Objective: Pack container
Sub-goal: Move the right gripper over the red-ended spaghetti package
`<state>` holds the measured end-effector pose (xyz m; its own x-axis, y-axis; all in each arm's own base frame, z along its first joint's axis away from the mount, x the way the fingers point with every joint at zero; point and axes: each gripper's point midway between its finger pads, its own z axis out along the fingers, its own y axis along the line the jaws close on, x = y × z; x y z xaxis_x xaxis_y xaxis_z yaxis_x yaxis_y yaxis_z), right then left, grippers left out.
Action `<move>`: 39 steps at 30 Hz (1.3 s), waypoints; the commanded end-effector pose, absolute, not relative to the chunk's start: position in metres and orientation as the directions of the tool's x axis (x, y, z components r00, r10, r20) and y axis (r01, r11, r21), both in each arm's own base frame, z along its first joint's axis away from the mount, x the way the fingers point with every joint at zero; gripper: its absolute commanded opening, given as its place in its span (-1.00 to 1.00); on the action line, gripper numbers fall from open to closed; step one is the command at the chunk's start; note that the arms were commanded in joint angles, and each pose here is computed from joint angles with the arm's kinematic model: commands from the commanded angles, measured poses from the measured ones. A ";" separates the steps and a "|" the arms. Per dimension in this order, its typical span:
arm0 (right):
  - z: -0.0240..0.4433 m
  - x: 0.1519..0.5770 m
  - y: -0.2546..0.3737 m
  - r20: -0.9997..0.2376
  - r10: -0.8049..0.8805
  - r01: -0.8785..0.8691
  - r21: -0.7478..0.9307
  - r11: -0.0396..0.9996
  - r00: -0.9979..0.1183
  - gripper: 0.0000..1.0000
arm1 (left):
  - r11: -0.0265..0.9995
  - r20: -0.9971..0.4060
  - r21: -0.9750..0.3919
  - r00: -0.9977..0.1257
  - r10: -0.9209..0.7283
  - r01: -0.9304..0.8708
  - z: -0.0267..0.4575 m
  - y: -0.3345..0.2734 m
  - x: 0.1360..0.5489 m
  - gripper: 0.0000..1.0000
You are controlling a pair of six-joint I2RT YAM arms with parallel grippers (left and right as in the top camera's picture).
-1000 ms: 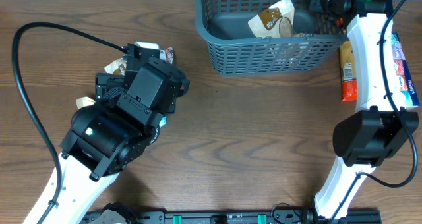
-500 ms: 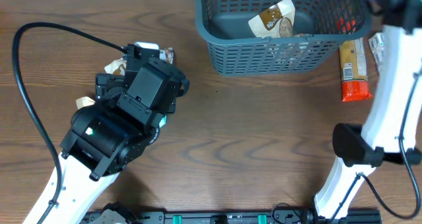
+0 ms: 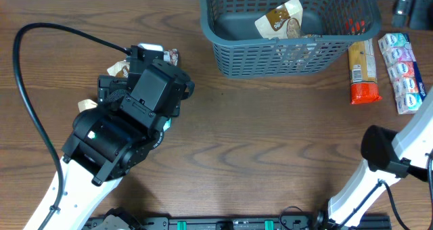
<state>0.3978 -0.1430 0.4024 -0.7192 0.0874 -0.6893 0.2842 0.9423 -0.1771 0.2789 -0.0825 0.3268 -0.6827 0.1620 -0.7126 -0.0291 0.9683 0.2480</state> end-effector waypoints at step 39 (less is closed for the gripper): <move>0.127 0.476 -0.197 -0.224 0.062 0.054 0.040 0.998 -0.973 0.99 | 0.961 -0.692 0.273 -0.701 0.170 -0.037 0.322 -0.076 0.275 0.98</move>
